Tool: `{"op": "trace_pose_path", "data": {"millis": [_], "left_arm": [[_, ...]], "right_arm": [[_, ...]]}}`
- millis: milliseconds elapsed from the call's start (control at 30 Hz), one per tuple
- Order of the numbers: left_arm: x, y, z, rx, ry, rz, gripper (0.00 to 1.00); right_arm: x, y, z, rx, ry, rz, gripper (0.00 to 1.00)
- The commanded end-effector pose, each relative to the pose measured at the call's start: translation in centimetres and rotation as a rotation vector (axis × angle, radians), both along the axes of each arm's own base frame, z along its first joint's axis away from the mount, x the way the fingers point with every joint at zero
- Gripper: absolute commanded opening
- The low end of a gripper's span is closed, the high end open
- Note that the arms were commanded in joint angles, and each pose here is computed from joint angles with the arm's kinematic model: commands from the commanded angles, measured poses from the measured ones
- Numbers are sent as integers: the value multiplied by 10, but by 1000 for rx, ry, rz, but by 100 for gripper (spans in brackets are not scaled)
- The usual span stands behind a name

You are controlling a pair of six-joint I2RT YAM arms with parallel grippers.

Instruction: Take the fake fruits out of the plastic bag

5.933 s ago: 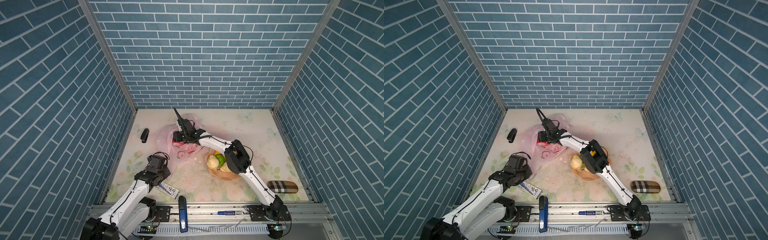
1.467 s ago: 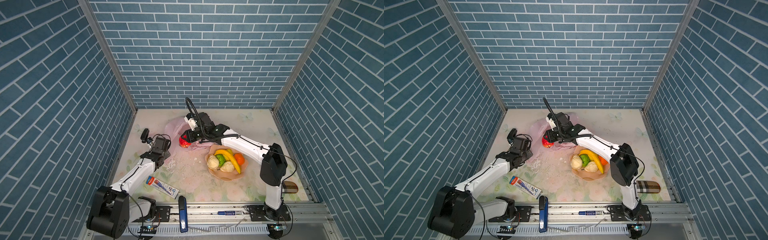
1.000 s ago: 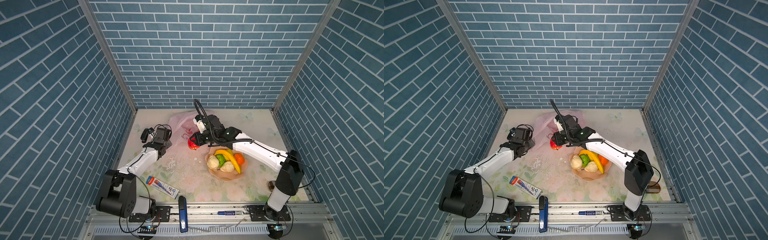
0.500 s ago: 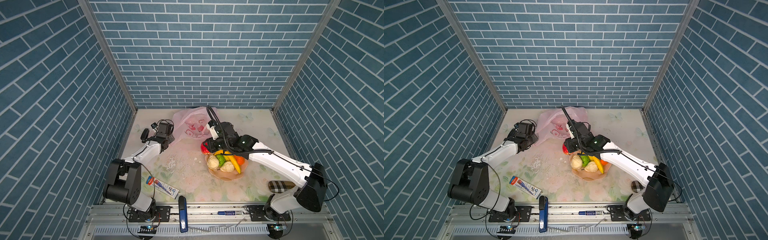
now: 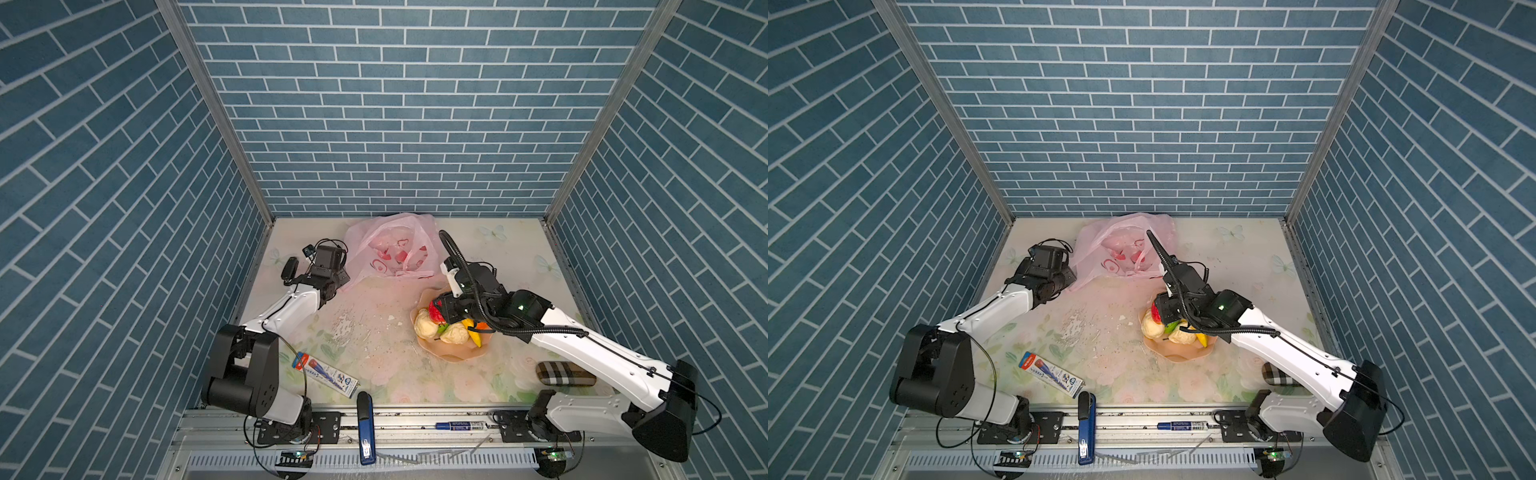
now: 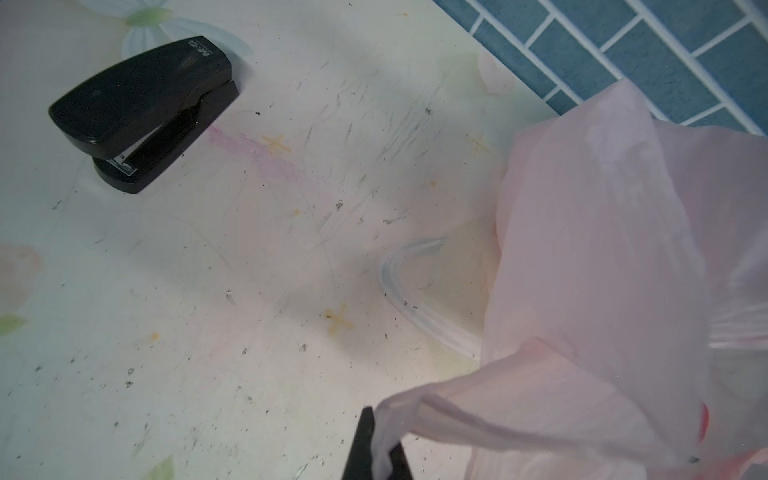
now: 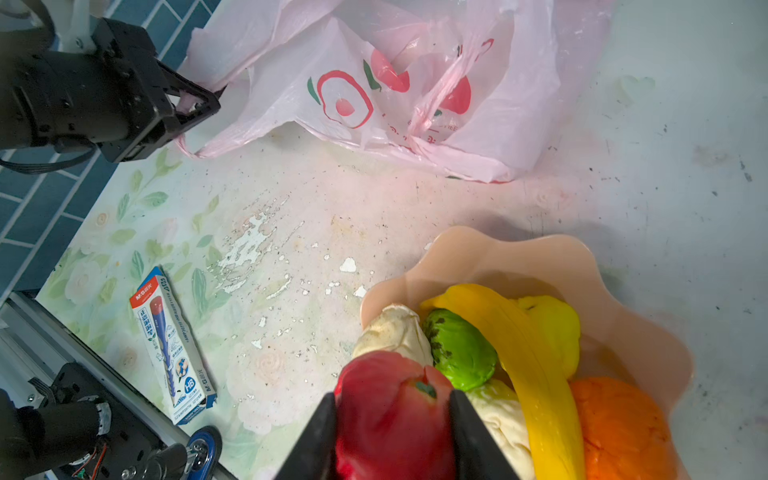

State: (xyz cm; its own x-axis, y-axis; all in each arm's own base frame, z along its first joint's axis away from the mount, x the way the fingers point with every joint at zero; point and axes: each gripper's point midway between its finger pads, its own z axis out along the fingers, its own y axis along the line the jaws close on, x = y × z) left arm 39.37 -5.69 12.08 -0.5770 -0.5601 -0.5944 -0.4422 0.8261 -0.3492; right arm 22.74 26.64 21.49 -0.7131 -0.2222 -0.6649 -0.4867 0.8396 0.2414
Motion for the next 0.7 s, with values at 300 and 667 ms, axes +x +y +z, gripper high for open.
{"op": "trace_pose_path", "data": {"millis": [300,667], "left_arm": [[-15,-4,-2,17,7,-32,2],[-19,-3,8,30,-9,-33,2]], "right_arm": [[-18,-27,-59,-64,110,-73,8],[-24,-34,-83,-75,138,-92,8]]}}
